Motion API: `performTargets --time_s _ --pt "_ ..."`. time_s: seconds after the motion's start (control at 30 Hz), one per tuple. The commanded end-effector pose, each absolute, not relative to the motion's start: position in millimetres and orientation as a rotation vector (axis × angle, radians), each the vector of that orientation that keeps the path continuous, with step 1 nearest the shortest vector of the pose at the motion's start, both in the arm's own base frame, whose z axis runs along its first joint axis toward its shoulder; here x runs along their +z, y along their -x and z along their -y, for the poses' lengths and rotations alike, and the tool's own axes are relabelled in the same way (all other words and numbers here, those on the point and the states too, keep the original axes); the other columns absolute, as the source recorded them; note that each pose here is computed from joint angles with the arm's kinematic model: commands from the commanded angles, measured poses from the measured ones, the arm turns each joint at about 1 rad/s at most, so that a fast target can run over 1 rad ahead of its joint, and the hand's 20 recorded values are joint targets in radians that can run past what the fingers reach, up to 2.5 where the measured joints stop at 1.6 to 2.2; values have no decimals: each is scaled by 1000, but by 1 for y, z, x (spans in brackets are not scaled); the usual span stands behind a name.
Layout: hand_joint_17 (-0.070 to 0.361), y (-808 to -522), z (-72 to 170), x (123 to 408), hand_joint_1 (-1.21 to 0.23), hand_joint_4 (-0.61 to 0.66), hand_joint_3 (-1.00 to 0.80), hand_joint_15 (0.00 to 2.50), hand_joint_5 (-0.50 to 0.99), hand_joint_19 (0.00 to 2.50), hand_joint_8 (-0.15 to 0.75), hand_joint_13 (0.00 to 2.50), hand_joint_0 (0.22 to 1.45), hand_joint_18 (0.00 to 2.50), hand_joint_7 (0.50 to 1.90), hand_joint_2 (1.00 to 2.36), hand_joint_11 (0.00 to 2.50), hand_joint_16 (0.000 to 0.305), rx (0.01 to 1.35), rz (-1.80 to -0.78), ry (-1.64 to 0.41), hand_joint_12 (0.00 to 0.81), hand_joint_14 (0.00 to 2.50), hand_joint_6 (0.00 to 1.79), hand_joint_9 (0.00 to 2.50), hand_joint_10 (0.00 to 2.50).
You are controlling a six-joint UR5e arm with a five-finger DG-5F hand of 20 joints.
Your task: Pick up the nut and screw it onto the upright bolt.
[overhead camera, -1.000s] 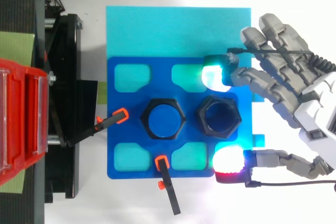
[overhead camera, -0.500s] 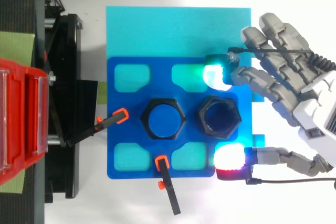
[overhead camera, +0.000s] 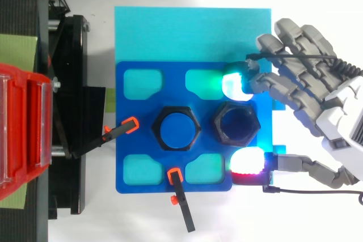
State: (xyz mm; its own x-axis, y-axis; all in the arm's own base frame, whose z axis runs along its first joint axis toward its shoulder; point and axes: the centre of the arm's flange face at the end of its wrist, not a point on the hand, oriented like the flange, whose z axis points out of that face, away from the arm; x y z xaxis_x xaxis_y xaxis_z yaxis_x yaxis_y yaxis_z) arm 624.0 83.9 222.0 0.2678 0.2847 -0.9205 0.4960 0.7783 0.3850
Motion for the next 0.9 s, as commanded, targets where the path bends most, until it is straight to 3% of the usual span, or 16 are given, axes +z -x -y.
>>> performTargets --time_s 0.0,0.53,0.87 --pt "93 -624 -84 222 -730 237 -500 0 -244 0 285 161 478 47 882 1000 0 41 -159 -1325 -715 334 0 503 254 0" --pt "81 -624 -81 223 -745 286 -500 0 -204 0 300 268 495 161 1172 1000 0 36 -163 -1339 -700 314 0 502 375 0" --pt "77 -622 -76 229 -719 289 -500 0 -195 0 305 307 501 193 1206 1000 0 34 -184 -1387 -692 308 0 502 415 0"
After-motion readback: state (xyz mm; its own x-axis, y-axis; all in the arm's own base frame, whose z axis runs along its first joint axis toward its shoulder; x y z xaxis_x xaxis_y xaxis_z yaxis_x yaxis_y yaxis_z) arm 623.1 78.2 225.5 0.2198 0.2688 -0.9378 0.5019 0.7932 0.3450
